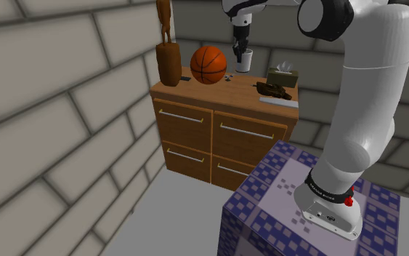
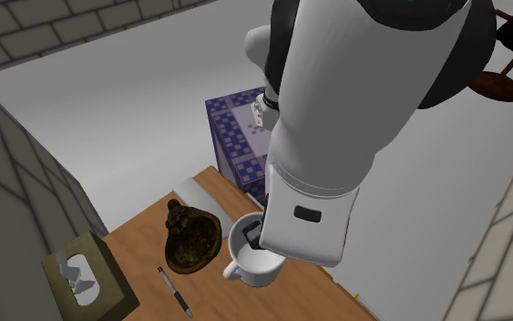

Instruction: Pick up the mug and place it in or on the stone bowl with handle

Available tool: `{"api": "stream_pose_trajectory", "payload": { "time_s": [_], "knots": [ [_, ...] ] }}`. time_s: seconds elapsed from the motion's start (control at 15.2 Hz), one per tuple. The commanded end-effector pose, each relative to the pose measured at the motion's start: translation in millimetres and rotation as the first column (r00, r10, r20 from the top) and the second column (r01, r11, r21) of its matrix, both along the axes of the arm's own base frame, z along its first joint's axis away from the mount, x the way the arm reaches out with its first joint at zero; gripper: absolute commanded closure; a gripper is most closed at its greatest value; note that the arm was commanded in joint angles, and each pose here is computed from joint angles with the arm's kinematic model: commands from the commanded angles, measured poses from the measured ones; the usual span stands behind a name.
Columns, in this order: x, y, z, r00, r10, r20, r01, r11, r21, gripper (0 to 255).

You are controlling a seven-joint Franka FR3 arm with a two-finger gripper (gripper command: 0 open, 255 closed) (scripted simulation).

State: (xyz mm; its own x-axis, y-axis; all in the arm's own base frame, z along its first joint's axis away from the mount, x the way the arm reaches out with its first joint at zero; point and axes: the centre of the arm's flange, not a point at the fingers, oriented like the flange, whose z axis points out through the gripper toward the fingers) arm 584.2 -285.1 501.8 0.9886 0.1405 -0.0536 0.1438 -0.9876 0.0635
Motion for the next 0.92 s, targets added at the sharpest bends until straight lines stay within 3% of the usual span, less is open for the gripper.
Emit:
{"api": "stream_pose_trajectory", "payload": {
  "time_s": [0.0, 0.13, 0.86],
  "knots": [
    [0, 0, 11, 1.000, 0.000, 0.000, 0.000, 1.000, 0.000, 255],
    [0, 0, 19, 1.000, 0.000, 0.000, 0.000, 1.000, 0.000, 255],
    [-109, -94, 36, 1.000, 0.000, 0.000, 0.000, 1.000, 0.000, 255]
  ]
}}
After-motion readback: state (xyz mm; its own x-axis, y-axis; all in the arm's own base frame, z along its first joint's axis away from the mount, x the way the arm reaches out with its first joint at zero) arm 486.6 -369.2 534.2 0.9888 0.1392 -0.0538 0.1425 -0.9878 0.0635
